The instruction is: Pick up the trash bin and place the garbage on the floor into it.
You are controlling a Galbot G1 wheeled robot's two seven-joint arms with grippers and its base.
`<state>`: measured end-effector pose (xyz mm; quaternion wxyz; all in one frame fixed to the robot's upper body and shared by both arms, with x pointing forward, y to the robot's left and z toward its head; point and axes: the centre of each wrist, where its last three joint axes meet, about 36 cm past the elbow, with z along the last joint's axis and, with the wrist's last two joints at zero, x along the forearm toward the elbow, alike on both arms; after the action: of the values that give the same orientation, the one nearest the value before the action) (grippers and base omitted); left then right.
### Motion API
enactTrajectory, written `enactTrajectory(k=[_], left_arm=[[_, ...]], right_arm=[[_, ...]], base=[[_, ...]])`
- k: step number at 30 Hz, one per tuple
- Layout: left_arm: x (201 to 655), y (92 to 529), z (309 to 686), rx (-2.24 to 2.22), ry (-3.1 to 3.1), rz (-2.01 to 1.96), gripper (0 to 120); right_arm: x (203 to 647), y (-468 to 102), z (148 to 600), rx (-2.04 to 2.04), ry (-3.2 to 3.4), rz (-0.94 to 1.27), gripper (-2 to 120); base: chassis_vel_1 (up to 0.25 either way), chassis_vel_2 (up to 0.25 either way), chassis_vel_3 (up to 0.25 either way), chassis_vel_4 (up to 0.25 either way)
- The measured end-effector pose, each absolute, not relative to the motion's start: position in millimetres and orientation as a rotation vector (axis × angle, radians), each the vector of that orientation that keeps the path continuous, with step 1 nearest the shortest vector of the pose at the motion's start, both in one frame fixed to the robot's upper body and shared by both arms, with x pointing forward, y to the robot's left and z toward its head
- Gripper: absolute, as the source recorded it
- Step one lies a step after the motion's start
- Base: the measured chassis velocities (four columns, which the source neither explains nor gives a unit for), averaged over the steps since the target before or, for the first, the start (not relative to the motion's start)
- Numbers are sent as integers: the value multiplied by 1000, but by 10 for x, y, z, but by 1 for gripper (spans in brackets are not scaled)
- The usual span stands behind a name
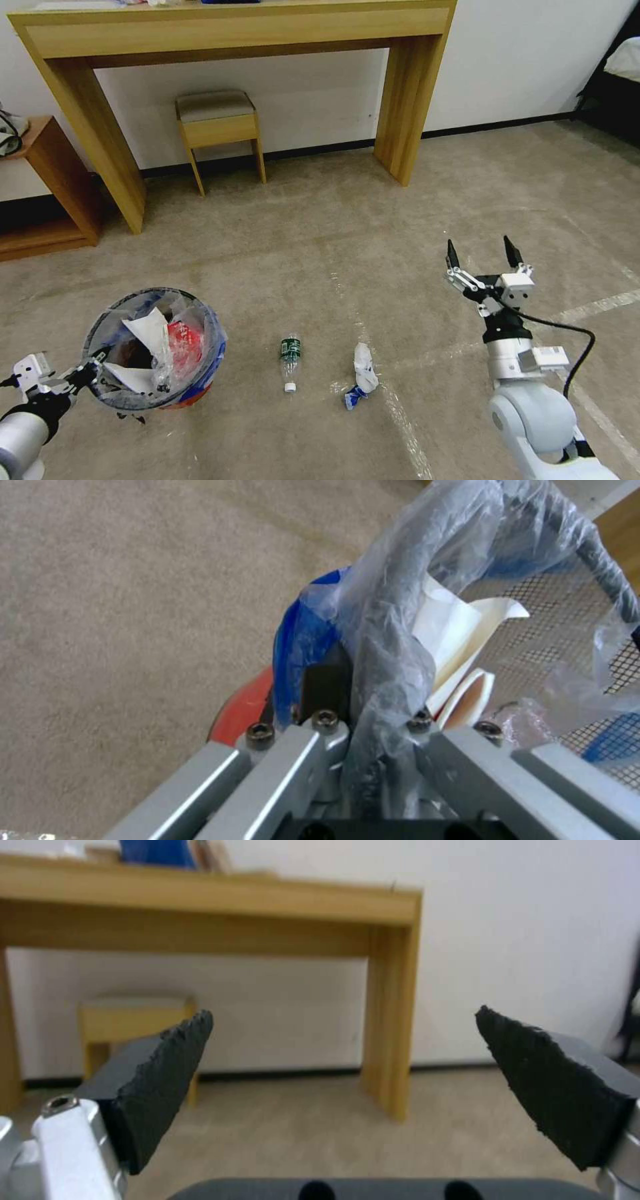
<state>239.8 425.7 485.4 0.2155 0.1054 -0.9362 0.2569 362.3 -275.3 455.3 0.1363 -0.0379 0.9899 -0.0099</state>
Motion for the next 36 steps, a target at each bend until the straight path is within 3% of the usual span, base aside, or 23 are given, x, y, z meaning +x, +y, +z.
enactTrajectory(k=[7, 14, 29, 36], left_arm=[[2444, 4274, 4799, 296, -2590, 726, 1], [2559, 4308, 4740, 280, -2582, 733, 1], [2522, 4353, 4693, 300, -2573, 745, 1], [2510, 4361, 4694, 305, -2572, 743, 1]], right_arm=[[3836, -2368, 4910, -149, 3366, 68, 100], [3991, -2342, 4995, -221, 3800, 116, 100], [4265, -1865, 3649, -267, 4155, -166, 100], [4399, -1720, 3270, -286, 4200, -152, 100]], base=[[0, 0, 0, 0], [0, 0, 0, 0], [0, 0, 0, 0], [0, 0, 0, 0]])
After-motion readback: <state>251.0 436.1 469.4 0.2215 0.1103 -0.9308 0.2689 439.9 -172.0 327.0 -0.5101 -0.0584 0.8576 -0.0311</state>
